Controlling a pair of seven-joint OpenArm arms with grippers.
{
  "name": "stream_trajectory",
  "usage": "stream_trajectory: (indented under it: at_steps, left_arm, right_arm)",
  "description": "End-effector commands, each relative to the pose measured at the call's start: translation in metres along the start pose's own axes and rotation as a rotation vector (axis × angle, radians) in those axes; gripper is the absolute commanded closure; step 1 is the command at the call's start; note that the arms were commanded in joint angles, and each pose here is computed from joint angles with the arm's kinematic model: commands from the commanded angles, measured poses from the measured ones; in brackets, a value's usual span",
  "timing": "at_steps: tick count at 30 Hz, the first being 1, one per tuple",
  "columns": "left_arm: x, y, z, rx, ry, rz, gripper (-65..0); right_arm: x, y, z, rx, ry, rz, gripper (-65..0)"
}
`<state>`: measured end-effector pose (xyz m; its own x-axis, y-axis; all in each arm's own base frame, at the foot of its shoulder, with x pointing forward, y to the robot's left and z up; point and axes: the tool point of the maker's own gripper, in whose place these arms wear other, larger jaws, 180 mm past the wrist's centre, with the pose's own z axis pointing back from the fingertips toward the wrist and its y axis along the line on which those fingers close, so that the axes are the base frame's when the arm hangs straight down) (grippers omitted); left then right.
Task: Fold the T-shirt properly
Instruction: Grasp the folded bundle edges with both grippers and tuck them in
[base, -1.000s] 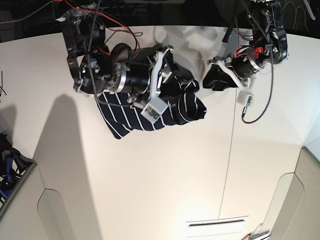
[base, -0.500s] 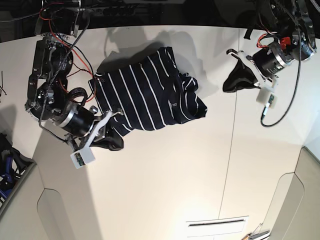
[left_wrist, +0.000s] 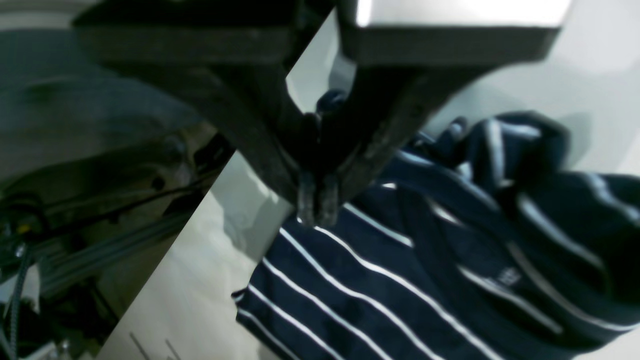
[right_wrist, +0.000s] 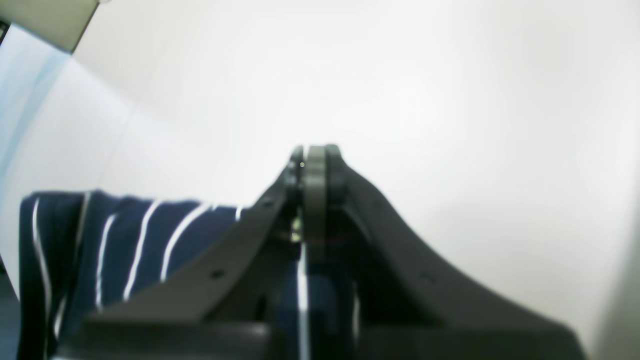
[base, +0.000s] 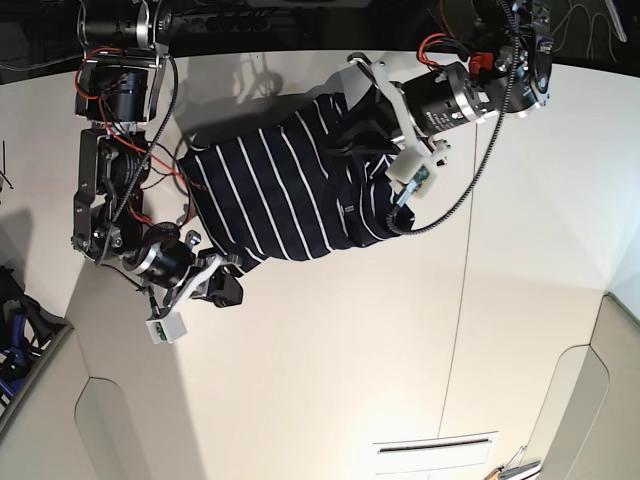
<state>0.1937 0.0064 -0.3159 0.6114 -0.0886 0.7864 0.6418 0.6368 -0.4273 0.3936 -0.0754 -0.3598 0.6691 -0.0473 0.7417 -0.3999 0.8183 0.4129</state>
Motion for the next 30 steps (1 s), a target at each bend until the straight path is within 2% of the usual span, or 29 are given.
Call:
stream_trajectory:
  at_steps: [1, 8, 13, 23, 26, 30]
  left_arm:
    - [0.011, -0.005, -0.002, -0.009, -0.048, 0.003, 0.0]
    - [-0.009, 0.006, -0.01, 0.033, 0.004, 0.041, 0.0]
    - [-0.036, 0.034, -0.012, 0.131, 0.074, 0.082, 0.0]
    - [-0.034, 0.079, 0.02, 0.261, 0.023, 0.168, 0.0]
    - [-0.033, 0.081, 0.025, 0.255, 0.016, 0.194, 0.0]
    - [-0.025, 0.057, 0.022, 0.118, -0.02, 0.213, 0.0]
  right_arm:
    - [0.022, 0.001, 0.001, 0.013, -0.056, 0.012, 0.0]
    - [0.015, -0.002, -0.003, 0.015, -0.034, -0.008, 0.0]
    - [0.015, -0.002, -0.003, 0.015, -0.034, -0.008, 0.0]
    - [0.001, -0.003, -0.003, 0.013, -0.005, -0.02, 0.0]
    - [-0.003, -0.002, -0.003, 0.014, 0.0, -0.025, 0.0]
    - [-0.001, -0.002, -0.003, 0.014, -0.008, -0.025, 0.0]
